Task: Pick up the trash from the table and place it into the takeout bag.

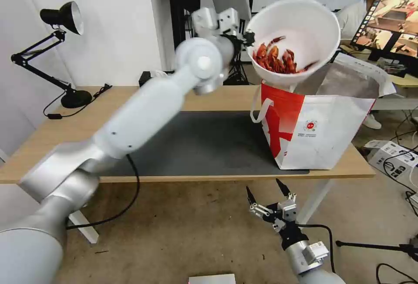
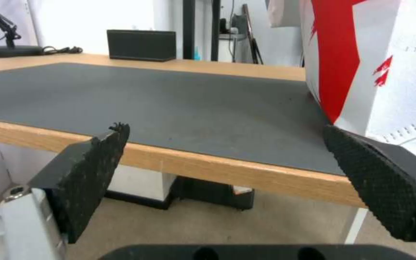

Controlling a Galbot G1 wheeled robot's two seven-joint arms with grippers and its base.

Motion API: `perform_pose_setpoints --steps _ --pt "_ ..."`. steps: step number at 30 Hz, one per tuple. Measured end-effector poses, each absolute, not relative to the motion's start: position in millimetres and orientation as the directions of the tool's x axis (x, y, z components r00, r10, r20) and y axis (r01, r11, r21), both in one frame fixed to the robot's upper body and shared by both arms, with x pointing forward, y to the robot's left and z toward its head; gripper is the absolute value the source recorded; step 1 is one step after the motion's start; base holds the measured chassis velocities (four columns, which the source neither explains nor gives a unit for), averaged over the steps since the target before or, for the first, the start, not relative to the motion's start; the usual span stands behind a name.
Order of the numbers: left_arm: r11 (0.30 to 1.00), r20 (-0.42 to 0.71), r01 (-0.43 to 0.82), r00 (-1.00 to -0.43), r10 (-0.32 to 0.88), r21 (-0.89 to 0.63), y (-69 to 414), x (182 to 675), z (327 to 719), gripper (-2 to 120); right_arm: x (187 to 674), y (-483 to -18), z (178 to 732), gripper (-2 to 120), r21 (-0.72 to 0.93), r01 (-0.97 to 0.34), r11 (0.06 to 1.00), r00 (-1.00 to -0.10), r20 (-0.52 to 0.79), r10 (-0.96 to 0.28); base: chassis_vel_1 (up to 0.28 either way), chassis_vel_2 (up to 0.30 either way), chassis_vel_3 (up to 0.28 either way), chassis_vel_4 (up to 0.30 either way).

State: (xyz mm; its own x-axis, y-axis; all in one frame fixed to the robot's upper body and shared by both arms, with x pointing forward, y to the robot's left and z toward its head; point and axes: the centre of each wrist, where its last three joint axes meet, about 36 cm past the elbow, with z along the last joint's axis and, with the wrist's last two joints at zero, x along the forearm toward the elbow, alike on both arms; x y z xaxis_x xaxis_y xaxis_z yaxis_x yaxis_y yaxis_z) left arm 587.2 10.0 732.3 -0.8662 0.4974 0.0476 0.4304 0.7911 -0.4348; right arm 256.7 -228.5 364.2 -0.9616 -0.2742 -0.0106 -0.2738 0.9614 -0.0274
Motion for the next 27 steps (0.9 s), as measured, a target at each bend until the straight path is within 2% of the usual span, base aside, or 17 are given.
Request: perform_pose_setpoints --steps 10,17,27 --pt "0.842 0.01 0.389 -0.906 0.423 -0.374 -47 584 709 0 257 -228 364 100 -0.027 -0.274 0.961 -0.962 -0.011 -0.274 0.0 0.0 0.0 0.0" --pt "0.888 -0.006 0.358 -0.928 0.373 -0.288 -69 584 681 0 257 -228 364 100 -0.027 -0.274 0.961 -0.962 -0.011 -0.274 0.0 0.0 0.0 0.0" --pt "0.897 -0.005 0.331 -0.939 0.345 -0.293 -77 590 671 0 257 -228 364 100 -0.027 -0.274 0.961 -0.962 -0.011 -0.274 0.0 0.0 0.0 0.0"
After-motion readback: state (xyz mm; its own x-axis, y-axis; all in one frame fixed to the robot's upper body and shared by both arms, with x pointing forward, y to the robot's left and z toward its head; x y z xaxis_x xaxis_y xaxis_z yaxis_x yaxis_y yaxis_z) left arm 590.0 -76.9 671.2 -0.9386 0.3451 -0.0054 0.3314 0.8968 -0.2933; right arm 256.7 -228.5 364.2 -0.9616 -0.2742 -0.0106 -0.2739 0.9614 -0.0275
